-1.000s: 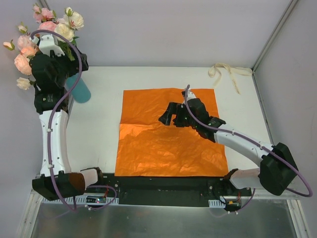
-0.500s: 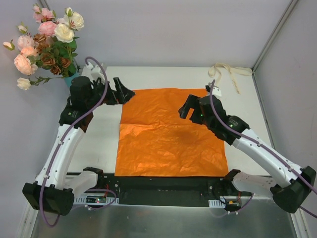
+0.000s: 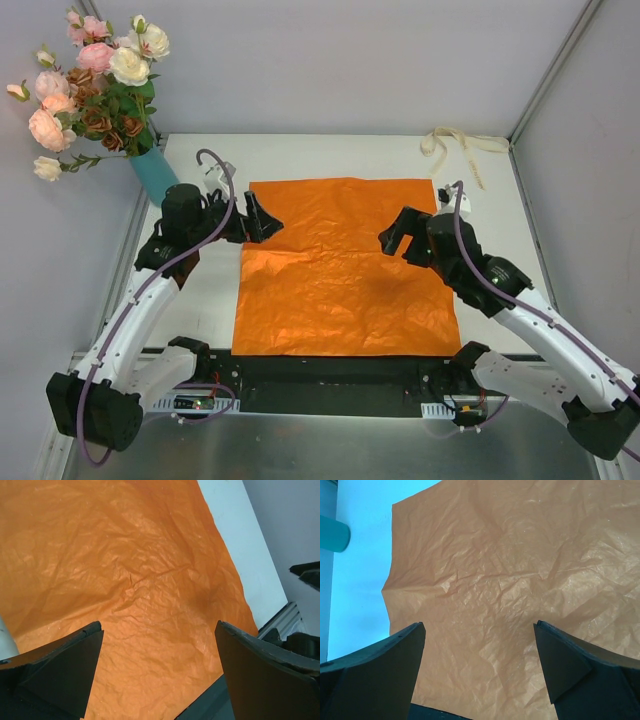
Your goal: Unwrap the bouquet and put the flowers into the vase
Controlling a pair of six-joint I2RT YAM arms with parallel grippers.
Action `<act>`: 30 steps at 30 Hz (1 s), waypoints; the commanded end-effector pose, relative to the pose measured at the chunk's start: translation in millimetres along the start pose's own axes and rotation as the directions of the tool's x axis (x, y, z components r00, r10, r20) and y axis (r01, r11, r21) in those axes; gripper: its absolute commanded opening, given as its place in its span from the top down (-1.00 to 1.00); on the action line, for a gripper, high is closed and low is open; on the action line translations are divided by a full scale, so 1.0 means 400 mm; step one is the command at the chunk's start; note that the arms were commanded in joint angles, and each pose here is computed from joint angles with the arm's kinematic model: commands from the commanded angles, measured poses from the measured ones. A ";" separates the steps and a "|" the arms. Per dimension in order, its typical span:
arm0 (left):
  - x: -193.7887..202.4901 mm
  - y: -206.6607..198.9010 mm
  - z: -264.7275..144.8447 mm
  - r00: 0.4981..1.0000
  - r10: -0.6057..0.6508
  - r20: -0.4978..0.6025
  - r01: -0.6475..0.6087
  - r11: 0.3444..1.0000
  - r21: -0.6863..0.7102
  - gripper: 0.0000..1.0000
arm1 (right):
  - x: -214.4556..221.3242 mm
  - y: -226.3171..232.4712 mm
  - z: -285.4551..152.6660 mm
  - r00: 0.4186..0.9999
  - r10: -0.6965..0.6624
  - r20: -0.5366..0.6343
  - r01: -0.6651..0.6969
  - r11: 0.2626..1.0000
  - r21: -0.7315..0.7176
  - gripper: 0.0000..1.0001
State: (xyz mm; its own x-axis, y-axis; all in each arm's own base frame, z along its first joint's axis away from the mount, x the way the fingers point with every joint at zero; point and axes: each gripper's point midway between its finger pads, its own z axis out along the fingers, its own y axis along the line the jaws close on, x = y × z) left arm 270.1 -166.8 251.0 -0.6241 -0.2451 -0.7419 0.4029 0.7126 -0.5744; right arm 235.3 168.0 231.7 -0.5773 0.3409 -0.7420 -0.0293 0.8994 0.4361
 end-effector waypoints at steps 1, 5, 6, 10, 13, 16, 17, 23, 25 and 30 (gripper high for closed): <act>0.013 -0.012 0.005 0.998 0.048 0.032 -0.049 0.997 0.052 -0.98 | -0.037 0.011 -0.026 0.998 0.026 0.061 -0.024 0.999 -0.036 -0.99; 0.003 -0.026 -0.003 0.996 0.069 0.048 -0.072 0.995 0.068 -0.98 | -0.051 0.021 -0.032 0.997 0.033 0.075 -0.029 0.998 -0.050 -0.99; 0.001 -0.027 -0.004 0.996 0.072 0.051 -0.075 0.995 0.068 -0.98 | -0.054 0.025 -0.033 0.996 0.036 0.077 -0.031 0.998 -0.057 -0.99; 0.004 -0.029 -0.009 0.995 0.080 0.055 -0.084 0.994 0.070 -0.98 | -0.060 0.038 -0.032 0.996 0.045 0.084 -0.038 0.996 -0.081 -0.99; 0.005 -0.030 -0.010 0.995 0.086 0.055 -0.089 0.993 0.075 -0.98 | -0.063 0.042 -0.031 0.995 0.047 0.088 -0.039 0.996 -0.085 -0.99; 0.004 -0.033 -0.010 0.995 0.086 0.054 -0.091 0.993 0.079 -0.98 | -0.063 0.040 -0.029 0.995 0.047 0.089 -0.039 0.996 -0.082 -0.99; 0.004 -0.032 -0.010 0.995 0.086 0.053 -0.090 0.993 0.079 -0.98 | -0.062 0.039 -0.027 0.995 0.045 0.089 -0.038 0.996 -0.079 -0.99; 0.005 -0.032 -0.009 0.995 0.087 0.051 -0.090 0.993 0.080 -0.98 | -0.057 0.034 -0.028 0.995 0.041 0.086 -0.035 0.996 -0.076 -0.99; 0.005 -0.033 -0.009 0.995 0.087 0.050 -0.091 0.993 0.081 -0.98 | -0.057 0.035 -0.028 0.995 0.041 0.086 -0.034 0.996 -0.078 -0.99; 0.006 -0.033 -0.008 0.995 0.091 0.048 -0.094 0.992 0.083 -0.98 | -0.057 0.039 -0.030 0.996 0.040 0.084 -0.033 0.996 -0.087 -0.99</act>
State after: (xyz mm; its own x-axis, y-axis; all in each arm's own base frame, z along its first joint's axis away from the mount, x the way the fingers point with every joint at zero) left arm 262.8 -167.6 242.8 -0.6024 -0.2389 -0.7616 0.4344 0.7024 -0.5638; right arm 235.9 169.1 248.3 -0.5370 0.3775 -0.7545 -0.0571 0.8760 0.4789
